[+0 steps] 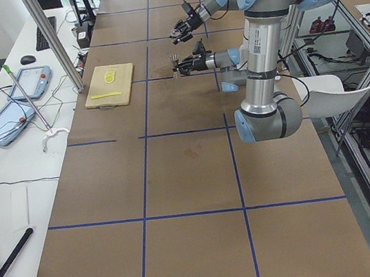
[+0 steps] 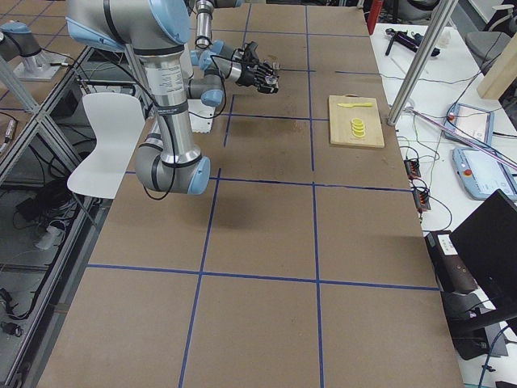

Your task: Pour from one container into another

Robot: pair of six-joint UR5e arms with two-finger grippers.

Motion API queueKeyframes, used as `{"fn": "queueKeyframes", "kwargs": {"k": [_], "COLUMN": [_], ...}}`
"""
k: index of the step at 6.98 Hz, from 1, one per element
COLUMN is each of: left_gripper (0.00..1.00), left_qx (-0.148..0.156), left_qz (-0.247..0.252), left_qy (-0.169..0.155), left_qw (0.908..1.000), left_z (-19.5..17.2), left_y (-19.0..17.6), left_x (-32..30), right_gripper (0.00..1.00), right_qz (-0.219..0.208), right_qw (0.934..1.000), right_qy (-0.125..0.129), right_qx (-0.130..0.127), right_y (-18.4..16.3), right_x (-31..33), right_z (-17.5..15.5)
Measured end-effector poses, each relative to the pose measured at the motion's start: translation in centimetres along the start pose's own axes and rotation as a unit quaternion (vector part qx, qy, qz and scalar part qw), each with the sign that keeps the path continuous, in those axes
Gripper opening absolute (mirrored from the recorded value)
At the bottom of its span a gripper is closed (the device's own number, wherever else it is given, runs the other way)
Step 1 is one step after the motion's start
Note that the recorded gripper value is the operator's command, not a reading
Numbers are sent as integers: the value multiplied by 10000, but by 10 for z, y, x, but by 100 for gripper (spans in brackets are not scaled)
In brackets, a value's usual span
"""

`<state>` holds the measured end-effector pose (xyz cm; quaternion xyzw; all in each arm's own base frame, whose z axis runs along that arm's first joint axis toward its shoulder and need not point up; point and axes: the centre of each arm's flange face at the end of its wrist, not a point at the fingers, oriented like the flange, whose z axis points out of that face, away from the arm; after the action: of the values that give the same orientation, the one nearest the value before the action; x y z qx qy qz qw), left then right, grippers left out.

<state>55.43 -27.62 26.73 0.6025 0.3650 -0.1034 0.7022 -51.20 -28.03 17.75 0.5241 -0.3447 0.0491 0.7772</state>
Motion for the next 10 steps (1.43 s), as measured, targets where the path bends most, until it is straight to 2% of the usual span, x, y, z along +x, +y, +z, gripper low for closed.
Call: {"fn": "queueKeyframes", "kwargs": {"k": [2,4,7,10], "left_gripper": [0,0,0,0], "left_qx": [-179,-320,-319,-277], "left_qz": [298,360,196,93], "left_qy": [292,464,615,662], "left_qw": [9990,9978,9974,9974], "left_z": [3,10,24,33], "left_y": [0,7,11,7], "left_x": [15,28,46,67], "right_gripper": [0,0,0,0], "right_qz": [-136,-340,-853,-1035], "right_qw": [9998,9991,9951,9927], "right_qy": [125,260,484,560], "right_qx": [-22,-1,-140,-248], "right_y": [-13,-26,-46,-51], "right_x": [0,9,22,15], "right_z": [3,7,13,12]}}
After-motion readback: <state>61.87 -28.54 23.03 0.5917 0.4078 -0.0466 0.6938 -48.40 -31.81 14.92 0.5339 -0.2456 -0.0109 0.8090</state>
